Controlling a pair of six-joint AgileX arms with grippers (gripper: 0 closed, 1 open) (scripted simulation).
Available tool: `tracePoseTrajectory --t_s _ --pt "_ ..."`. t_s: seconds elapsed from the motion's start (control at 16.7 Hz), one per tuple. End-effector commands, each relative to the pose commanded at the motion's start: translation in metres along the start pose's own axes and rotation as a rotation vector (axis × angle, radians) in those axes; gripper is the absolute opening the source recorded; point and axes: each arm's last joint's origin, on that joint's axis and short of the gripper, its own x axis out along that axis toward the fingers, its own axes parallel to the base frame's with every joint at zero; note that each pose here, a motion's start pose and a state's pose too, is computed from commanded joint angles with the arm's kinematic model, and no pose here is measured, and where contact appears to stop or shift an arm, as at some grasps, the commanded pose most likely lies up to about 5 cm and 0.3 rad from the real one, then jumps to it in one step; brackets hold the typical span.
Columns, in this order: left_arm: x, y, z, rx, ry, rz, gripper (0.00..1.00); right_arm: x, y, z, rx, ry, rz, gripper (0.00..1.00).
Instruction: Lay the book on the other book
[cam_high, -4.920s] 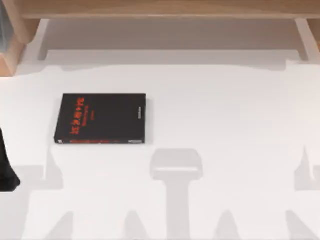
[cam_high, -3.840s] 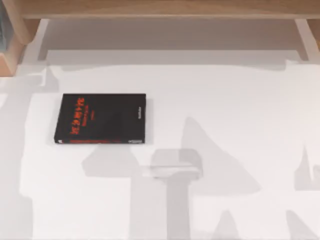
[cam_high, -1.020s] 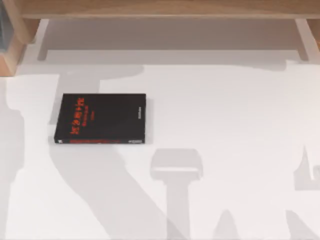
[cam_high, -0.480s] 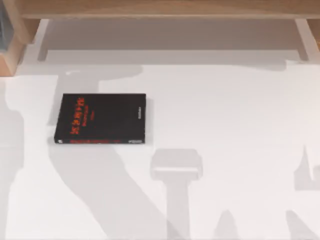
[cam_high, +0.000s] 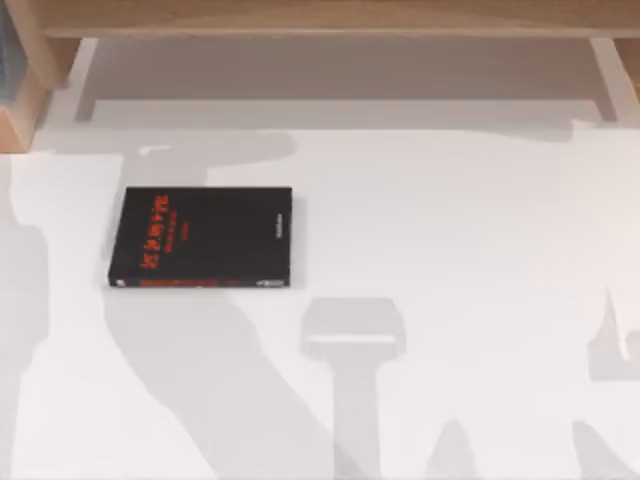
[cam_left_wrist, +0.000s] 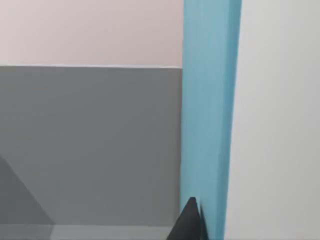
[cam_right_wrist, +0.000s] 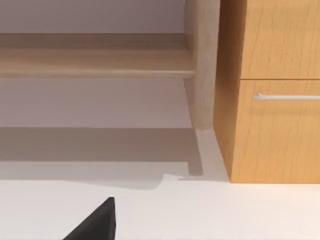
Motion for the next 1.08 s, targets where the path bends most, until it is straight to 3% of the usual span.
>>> tracePoseTrajectory --t_s 0.18,0.3,0.48,0.72,0.9,1.08 --pt "-0.001 0.001 0.003 0.013 -0.008 0.008 0.00 0.000 0.000 0.000 0.000 0.000 0.000 1.00" --pt "-0.011 0.000 0.021 0.077 -0.052 0.047 0.00 0.000 0.000 0.000 0.000 0.000 0.000 1.00" --pt "-0.042 -0.016 0.074 0.258 -0.179 0.149 0.00 0.000 0.000 0.000 0.000 0.000 0.000 1.00" --pt "-0.104 -0.077 0.138 0.566 -0.345 0.276 0.00 0.000 0.000 0.000 0.000 0.000 0.000 1.00" --pt "-0.142 -0.129 0.143 0.744 -0.367 0.316 0.00 0.000 0.000 0.000 0.000 0.000 0.000 1.00" --pt "-0.161 -0.174 0.116 0.894 -0.297 0.277 0.00 0.000 0.000 0.000 0.000 0.000 0.000 1.00"
